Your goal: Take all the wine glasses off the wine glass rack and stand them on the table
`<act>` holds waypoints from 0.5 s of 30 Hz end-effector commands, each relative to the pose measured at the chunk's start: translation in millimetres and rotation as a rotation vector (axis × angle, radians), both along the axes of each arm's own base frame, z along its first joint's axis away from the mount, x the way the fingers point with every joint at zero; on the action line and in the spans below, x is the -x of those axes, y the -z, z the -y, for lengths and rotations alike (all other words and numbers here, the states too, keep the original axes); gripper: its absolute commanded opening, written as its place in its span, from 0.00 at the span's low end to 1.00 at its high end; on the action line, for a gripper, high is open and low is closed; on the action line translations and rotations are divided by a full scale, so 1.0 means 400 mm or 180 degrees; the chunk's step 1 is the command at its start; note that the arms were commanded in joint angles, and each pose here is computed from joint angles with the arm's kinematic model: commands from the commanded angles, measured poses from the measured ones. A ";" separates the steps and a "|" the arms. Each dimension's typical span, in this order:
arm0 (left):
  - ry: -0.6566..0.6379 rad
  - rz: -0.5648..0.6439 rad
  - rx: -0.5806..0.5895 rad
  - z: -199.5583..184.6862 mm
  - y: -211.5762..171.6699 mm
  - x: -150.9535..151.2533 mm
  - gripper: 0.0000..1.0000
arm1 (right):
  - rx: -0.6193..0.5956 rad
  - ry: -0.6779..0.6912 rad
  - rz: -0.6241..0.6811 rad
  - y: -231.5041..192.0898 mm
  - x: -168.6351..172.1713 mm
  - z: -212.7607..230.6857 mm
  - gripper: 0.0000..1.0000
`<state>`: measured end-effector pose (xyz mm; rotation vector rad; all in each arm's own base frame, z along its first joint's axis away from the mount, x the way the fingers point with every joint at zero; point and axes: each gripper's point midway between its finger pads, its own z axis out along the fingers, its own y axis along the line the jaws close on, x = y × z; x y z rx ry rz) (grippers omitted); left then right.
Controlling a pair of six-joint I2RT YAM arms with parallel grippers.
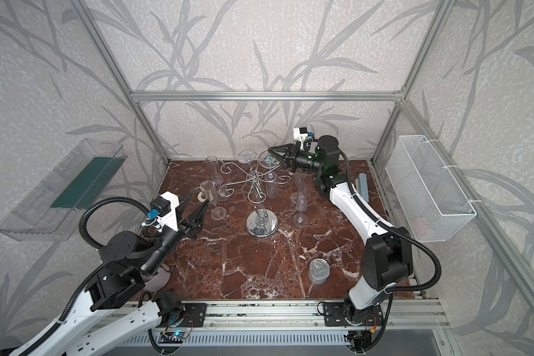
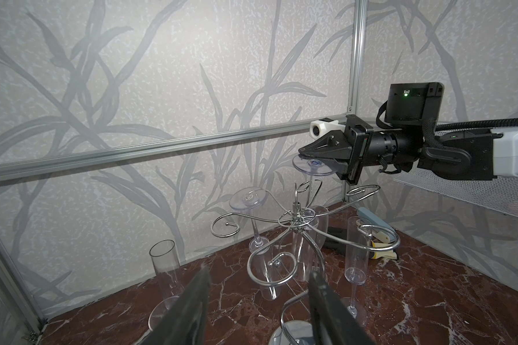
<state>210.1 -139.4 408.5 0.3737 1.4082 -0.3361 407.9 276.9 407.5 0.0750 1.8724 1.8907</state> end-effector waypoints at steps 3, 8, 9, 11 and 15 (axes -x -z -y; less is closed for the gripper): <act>-0.0062 -0.0009 0.0060 -0.018 0.001 0.005 0.55 | -0.0020 0.0013 0.0245 -0.048 -0.027 -0.017 0.00; -0.0078 -0.0008 0.0065 -0.027 0.001 0.010 0.55 | 0.0136 0.0066 0.0399 -0.051 -0.067 -0.024 0.00; -0.0087 0.0000 0.0070 -0.030 -0.001 0.011 0.55 | 0.0175 0.0082 0.0440 -0.057 -0.074 -0.024 0.00; -0.0097 -0.0002 0.0067 -0.032 0.000 0.012 0.55 | 0.0243 0.0123 0.0568 -0.075 -0.089 -0.019 0.00; -0.0098 -0.0004 0.0072 -0.034 0.000 0.013 0.55 | 0.0314 0.0252 0.0848 -0.124 -0.115 0.000 0.00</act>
